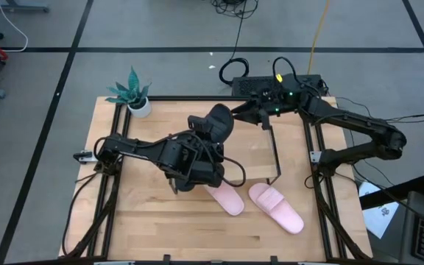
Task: Pick and place slides into the shelf
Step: Put the black slipper on the shelf
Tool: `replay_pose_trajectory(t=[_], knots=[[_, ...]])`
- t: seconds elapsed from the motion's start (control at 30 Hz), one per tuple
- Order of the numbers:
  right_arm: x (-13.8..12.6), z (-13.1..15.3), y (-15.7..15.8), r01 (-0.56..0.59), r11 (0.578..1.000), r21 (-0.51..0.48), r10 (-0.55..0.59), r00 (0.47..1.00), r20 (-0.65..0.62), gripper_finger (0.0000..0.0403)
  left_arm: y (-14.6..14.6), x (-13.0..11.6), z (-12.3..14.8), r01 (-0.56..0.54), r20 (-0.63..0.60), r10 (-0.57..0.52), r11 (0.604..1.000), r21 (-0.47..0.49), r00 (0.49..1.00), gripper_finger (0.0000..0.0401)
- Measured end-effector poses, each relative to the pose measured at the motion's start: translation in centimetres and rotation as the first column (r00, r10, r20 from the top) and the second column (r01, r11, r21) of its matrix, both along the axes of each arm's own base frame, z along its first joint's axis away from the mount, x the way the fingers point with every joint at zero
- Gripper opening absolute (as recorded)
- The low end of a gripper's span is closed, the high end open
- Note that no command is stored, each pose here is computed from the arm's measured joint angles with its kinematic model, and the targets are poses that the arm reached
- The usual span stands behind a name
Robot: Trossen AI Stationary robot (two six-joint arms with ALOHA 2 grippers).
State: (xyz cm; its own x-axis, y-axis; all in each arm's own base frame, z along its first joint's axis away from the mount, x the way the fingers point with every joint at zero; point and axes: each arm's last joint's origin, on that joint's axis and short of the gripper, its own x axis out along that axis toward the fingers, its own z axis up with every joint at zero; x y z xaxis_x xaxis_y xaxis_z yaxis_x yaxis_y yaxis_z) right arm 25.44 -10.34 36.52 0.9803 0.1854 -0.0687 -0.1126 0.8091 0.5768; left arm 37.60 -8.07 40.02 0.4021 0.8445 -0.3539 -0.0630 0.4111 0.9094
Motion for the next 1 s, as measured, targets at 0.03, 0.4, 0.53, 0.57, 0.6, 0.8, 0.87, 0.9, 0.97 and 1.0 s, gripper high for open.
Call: replay_pose_trajectory(t=[0.03, 0.4, 0.53, 0.57, 0.6, 0.8, 0.87, 0.9, 0.97, 1.0], knots=[[0.1, 0.0, 0.0, 0.0, 1.0, 0.006, 0.0, 1.0, 0.007, 0.0183, 0.0, 0.0, 0.0, 0.002, -0.001, -0.002, 1.0, -0.006, 1.0, 0.0], [0.2, 0.0, -0.1, 0.003, 0.999, 0.043, -0.003, 1.0, 0.005, 0.0183, 0.3, 0.1, -0.1, 0.003, -0.007, -0.003, 0.999, -0.04, 1.0, 0.0], [0.3, -0.2, -0.2, 0.003, 0.999, 0.048, -0.003, 1.0, -0.005, 0.0183, 0.4, 0.1, -0.1, 0.001, -0.007, -0.001, 0.999, -0.041, 1.0, 0.0], [0.4, -0.3, -0.2, 0.004, 0.999, 0.051, -0.003, 1.0, -0.012, 0.0183, 0.4, 0.1, -0.1, 0.003, -0.01, -0.003, 0.999, -0.04, 1.0, 0.0], [0.4, -0.4, -0.2, 0.004, 0.998, 0.057, -0.003, 1.0, -0.026, 0.0183, 0.4, 0.1, -0.1, 0.004, -0.012, -0.004, 0.999, -0.038, 1.0, 0.0], [0.8, -1.0, -0.5, 0.011, 0.998, 0.055, -0.009, 0.999, -0.044, 0.0183, 0.4, 0.1, -0.1, 0.003, -0.012, -0.004, 0.999, -0.038, 1.0, 0.0], [1.1, -1.1, -0.8, 0.014, 0.999, 0.049, -0.012, 0.999, -0.038, 0.0183, 0.4, 0.1, -0.1, 0.004, -0.012, -0.005, 0.999, -0.04, 1.0, 0.0], [1.2, -1.3, -0.9, 0.015, 0.998, 0.054, -0.012, 0.999, -0.045, 0.0183, 0.4, 0.1, -0.1, 0.005, -0.014, -0.006, 0.999, -0.041, 1.0, 0.0], [1.4, -1.5, -1.0, 0.016, 0.998, 0.053, -0.014, 0.999, -0.047, 0.0183, 0.4, 0.1, -0.2, 0.006, -0.018, -0.007, 0.999, -0.045, 1.0, 0.0], [1.5, -1.6, -1.1, 0.016, 0.999, 0.052, -0.013, 0.999, -0.044, 0.0183, 0.4, 0.1, -0.2, 0.006, -0.017, -0.007, 0.999, -0.046, 1.0, 0.0]])
